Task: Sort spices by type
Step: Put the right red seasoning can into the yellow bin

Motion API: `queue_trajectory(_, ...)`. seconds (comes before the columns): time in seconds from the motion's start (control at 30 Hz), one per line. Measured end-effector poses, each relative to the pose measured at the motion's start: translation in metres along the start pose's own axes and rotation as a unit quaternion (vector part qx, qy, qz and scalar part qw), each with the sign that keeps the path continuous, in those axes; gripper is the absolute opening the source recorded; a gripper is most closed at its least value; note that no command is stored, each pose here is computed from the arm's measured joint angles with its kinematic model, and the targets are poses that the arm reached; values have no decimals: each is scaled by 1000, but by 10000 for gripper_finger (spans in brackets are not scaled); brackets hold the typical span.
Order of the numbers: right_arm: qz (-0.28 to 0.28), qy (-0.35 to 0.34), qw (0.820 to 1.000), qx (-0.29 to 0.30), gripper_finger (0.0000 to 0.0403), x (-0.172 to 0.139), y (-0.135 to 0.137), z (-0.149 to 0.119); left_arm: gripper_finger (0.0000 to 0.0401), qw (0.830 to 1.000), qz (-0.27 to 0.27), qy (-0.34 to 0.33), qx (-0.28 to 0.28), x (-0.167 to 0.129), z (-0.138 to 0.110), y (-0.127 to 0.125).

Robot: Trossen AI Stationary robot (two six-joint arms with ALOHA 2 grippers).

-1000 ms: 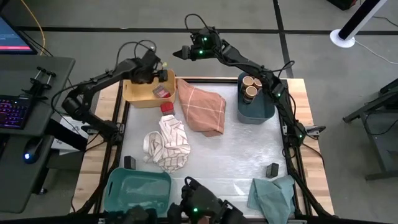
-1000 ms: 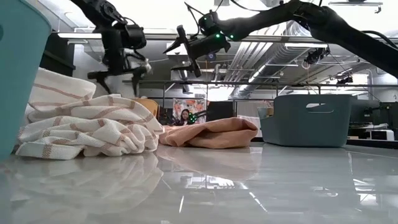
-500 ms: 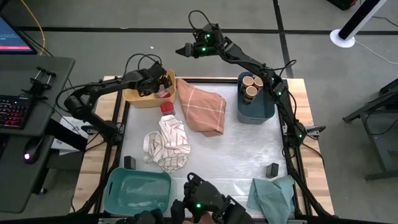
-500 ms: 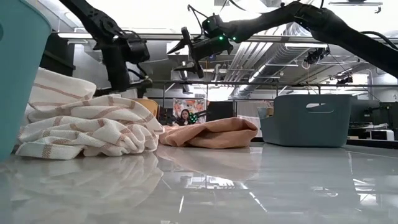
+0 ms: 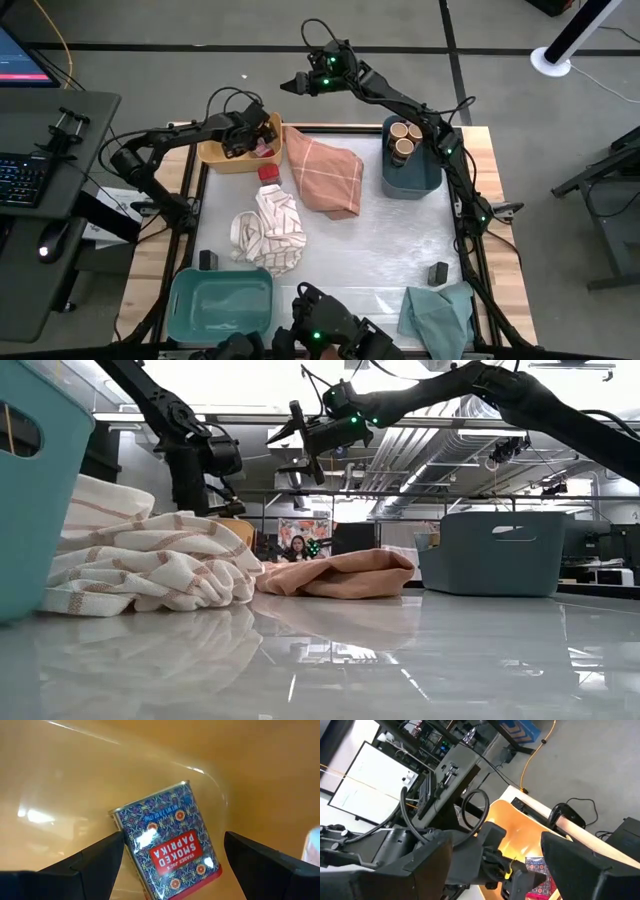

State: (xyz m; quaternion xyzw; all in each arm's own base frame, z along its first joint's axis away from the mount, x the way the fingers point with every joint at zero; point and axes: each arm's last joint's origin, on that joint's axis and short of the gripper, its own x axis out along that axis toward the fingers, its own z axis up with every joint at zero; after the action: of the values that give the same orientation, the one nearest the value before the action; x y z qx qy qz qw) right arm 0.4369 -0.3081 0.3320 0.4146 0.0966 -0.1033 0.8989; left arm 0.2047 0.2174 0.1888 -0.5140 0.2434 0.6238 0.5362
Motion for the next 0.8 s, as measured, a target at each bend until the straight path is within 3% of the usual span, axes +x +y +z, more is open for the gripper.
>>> queue_trajectory(0.2, 1, 1, 1000, -3, 298, 0, 0, 0, 331, 997, -10, 16, 75, 0, -2, -1)
queue_trajectory(0.5, 8, 7, 1000, -14, 298, 1, 1, -1, 331, 999, -18, 11, 45, 0, 0, -2)
queue_trajectory(0.67, 10, 9, 1000, -15, 298, 2, 3, -3, 331, 1000, 2, 9, -9, 3, 2, 2)
queue_trajectory(0.8, 11, 10, 1000, -14, 298, 2, 3, -2, 331, 1000, 19, 10, 7, 10, 2, 3)
